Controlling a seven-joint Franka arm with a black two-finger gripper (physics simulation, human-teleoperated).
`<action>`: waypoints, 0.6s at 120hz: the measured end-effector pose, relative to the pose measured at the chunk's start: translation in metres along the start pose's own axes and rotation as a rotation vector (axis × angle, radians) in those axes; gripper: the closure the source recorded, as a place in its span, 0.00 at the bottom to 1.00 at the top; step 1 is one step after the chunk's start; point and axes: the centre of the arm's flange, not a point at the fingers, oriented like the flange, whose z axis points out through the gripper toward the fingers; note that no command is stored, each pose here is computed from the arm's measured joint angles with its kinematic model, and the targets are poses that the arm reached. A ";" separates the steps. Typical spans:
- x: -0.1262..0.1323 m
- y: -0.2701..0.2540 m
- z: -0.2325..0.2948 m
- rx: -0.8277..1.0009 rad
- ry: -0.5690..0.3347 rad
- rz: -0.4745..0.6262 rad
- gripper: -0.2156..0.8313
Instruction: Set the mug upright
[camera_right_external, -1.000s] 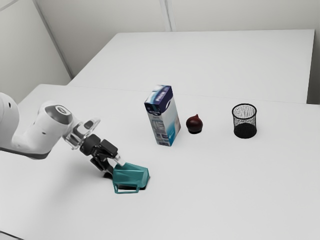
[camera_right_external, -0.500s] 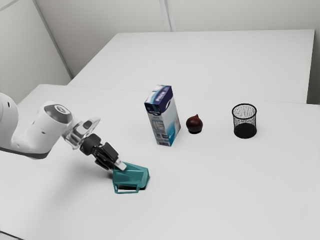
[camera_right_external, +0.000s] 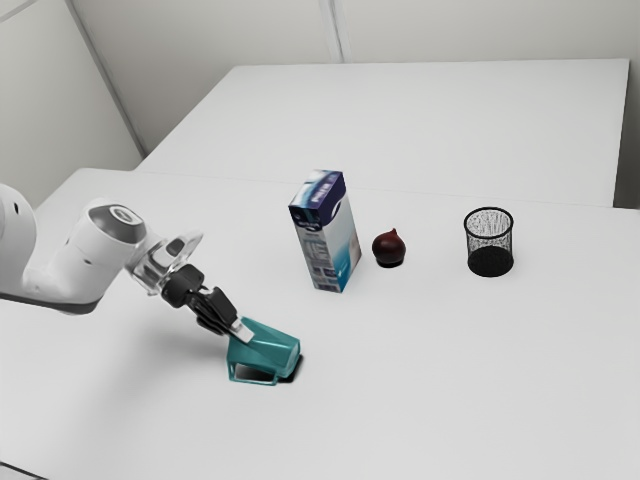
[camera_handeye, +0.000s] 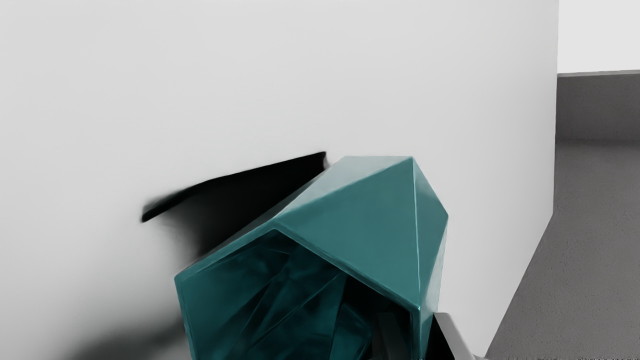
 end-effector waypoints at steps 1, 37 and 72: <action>0.000 0.000 0.000 0.001 0.000 0.001 0.89; 0.010 0.036 -0.002 0.052 0.003 0.083 0.95; 0.029 0.111 0.016 0.298 -0.048 0.275 0.96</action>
